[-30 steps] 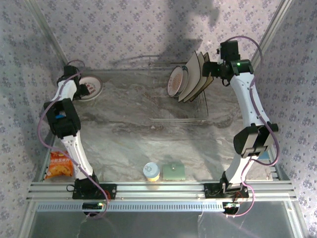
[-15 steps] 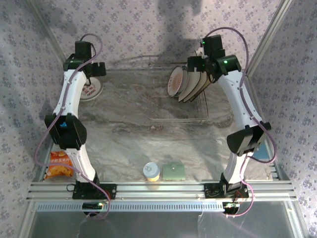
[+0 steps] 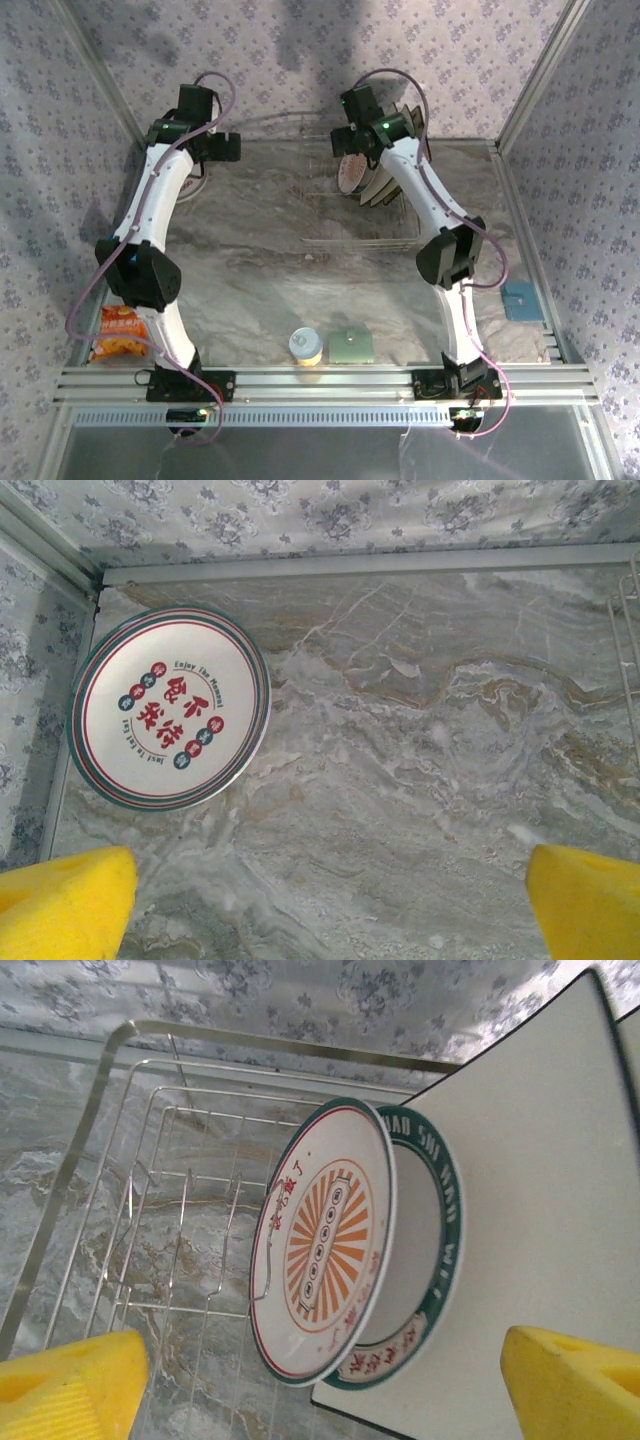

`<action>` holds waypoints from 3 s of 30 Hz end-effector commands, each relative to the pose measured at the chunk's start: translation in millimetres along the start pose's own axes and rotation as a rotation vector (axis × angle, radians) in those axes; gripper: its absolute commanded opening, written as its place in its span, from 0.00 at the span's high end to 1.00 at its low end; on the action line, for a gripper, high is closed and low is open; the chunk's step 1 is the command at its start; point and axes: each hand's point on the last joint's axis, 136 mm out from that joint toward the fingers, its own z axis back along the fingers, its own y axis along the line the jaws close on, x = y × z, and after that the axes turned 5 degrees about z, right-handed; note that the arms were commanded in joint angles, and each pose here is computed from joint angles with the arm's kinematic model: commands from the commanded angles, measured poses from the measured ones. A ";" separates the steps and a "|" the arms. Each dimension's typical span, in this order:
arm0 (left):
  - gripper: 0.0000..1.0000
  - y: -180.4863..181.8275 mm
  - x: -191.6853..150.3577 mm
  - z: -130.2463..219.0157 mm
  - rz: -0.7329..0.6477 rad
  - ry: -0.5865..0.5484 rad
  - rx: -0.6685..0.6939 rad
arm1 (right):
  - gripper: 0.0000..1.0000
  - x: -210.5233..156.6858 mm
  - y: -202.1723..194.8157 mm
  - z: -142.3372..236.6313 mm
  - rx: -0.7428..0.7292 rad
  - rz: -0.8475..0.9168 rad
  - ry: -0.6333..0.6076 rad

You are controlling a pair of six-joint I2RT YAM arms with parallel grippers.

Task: Unload the plates from the dish rack

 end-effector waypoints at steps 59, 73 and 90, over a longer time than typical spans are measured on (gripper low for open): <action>0.01 -1.6 -8.2 -1.4 -0.048 0.010 -0.019 | 0.96 -22.2 15.1 -99.0 -0.011 -0.165 0.057; 0.01 -0.3 -8.2 2.3 -0.047 0.005 -0.017 | 1.00 -1.9 5.0 -66.6 -0.024 -0.176 0.005; 0.01 -1.5 -8.5 3.5 -0.040 0.006 -0.027 | 1.00 34.3 -38.4 27.7 -0.143 -0.154 -0.116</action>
